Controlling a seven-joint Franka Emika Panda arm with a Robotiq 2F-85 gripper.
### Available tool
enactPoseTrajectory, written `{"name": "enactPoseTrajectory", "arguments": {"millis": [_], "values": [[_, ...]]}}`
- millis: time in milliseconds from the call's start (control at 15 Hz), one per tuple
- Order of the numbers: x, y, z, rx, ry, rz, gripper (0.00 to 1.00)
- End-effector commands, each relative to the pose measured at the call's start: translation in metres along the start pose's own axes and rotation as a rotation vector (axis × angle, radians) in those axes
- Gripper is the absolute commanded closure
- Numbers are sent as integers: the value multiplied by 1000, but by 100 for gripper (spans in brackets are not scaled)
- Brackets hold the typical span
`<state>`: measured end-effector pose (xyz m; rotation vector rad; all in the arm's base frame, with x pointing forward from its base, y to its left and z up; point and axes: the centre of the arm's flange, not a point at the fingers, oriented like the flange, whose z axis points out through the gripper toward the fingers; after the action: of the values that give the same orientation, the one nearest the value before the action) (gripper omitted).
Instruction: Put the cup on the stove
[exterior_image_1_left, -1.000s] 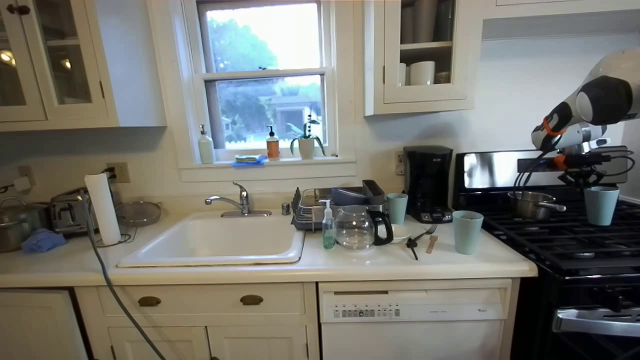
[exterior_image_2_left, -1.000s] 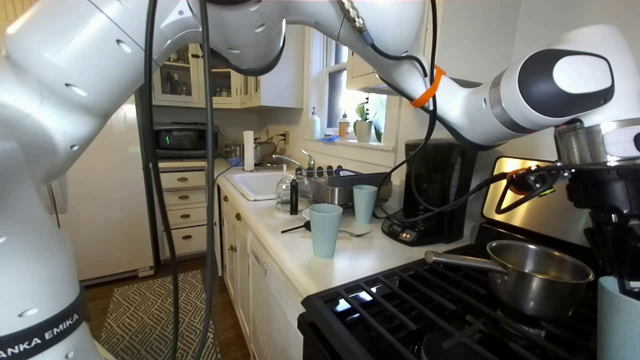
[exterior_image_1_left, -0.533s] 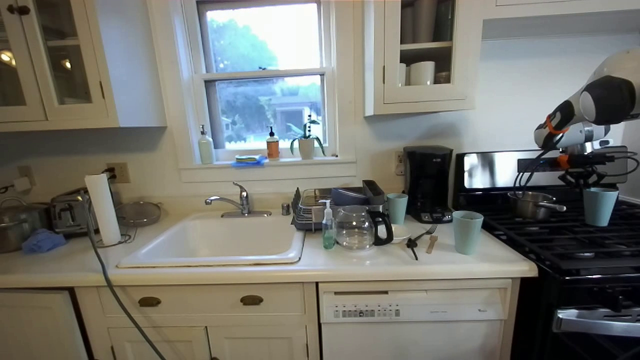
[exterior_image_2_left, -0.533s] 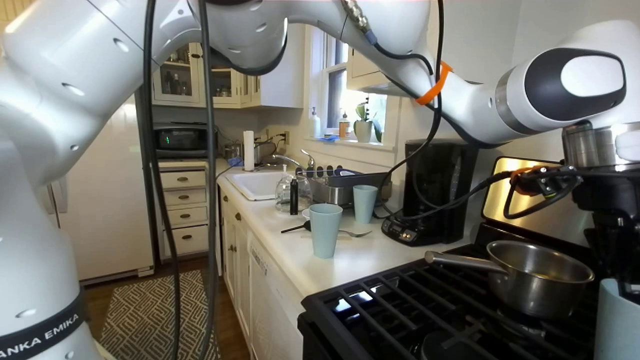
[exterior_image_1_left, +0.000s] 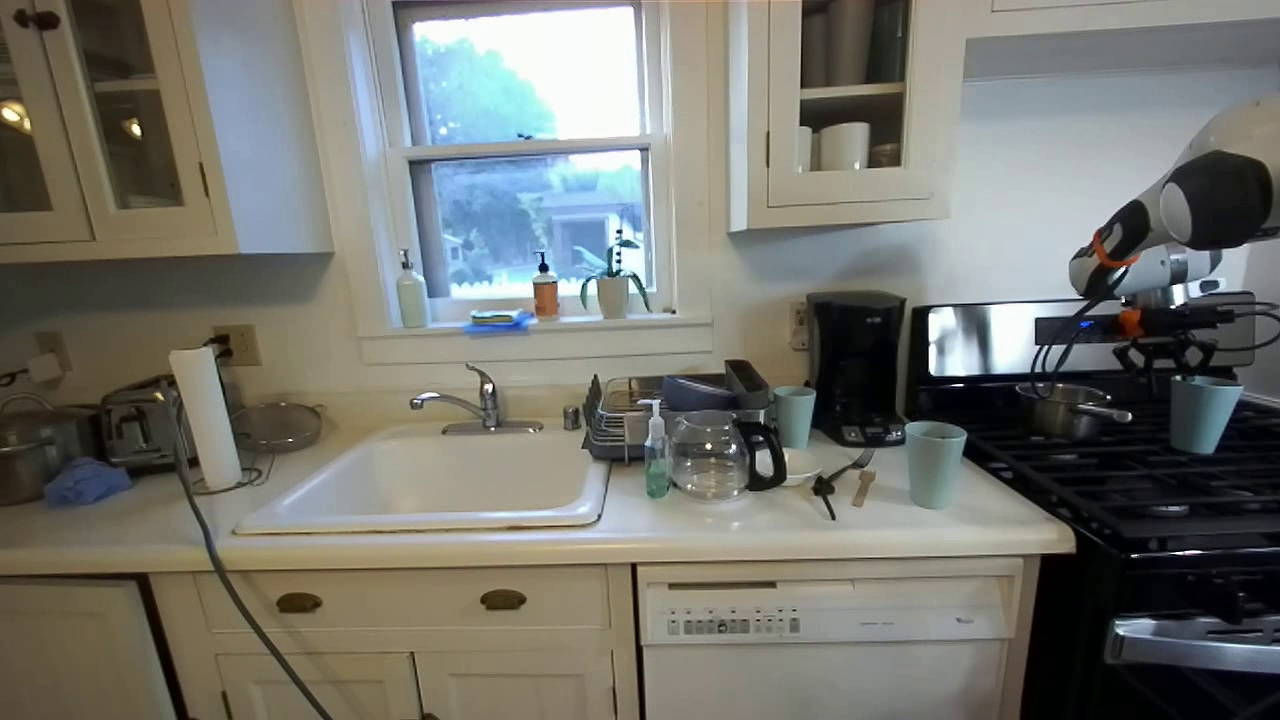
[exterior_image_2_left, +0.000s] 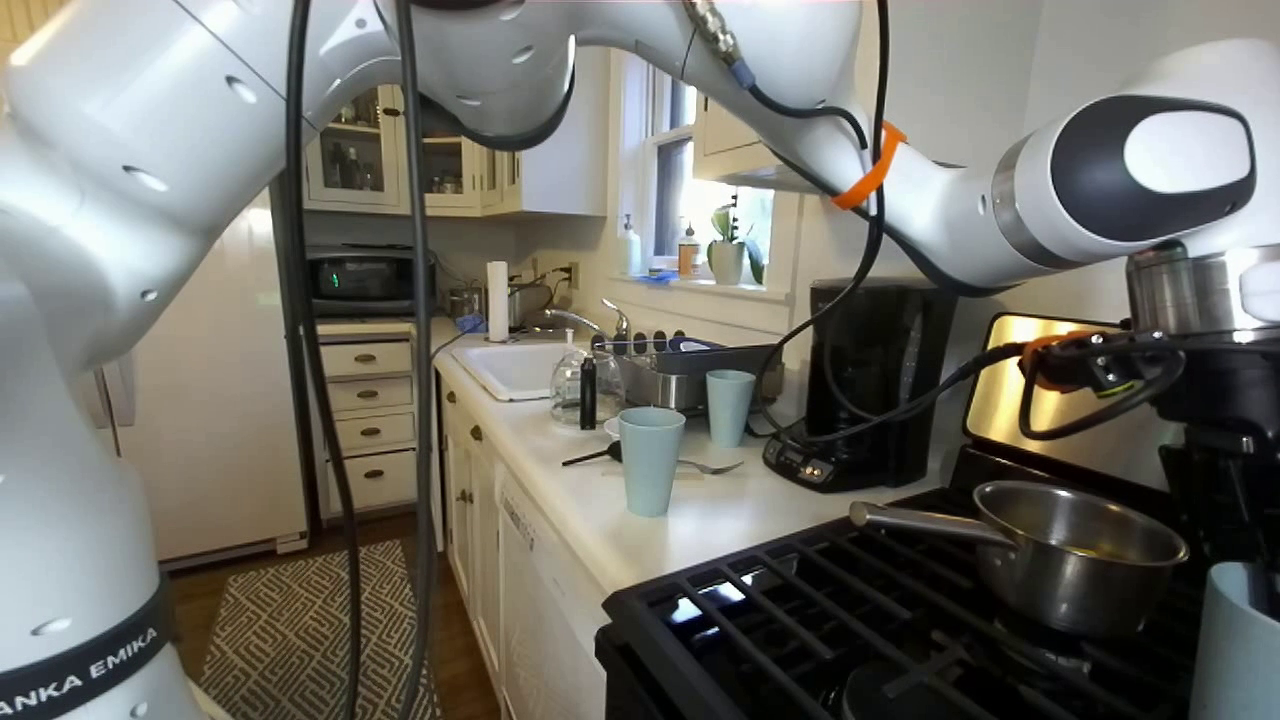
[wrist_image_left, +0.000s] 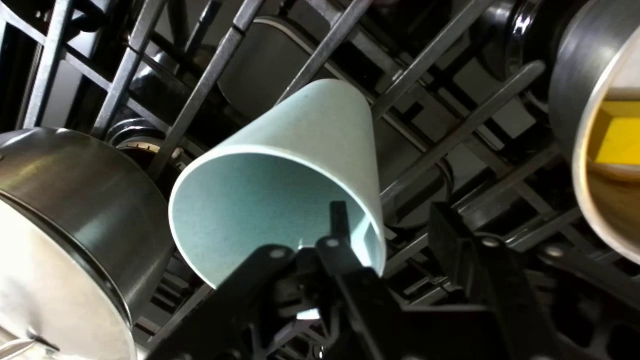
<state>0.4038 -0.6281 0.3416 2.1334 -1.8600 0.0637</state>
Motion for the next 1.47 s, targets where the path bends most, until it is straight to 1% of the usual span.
{"name": "enactPoseTrajectory", "arguments": {"millis": [0, 200, 400, 667, 800, 867, 1000, 1133, 1400], "values": [[5, 3, 0, 8, 0, -26, 21], [5, 7, -6, 9, 9, -33, 2], [7, 18, -21, 13, 10, -55, 0], [8, 45, -60, 33, 23, -108, 0], [0, 66, -87, 46, 23, -192, 0], [-6, 76, -100, 57, 25, -253, 0], [-28, 99, -124, 75, 42, -371, 0], [-51, 118, -140, 89, 58, -478, 0], [-96, 140, -166, 135, 65, -687, 0]]}}
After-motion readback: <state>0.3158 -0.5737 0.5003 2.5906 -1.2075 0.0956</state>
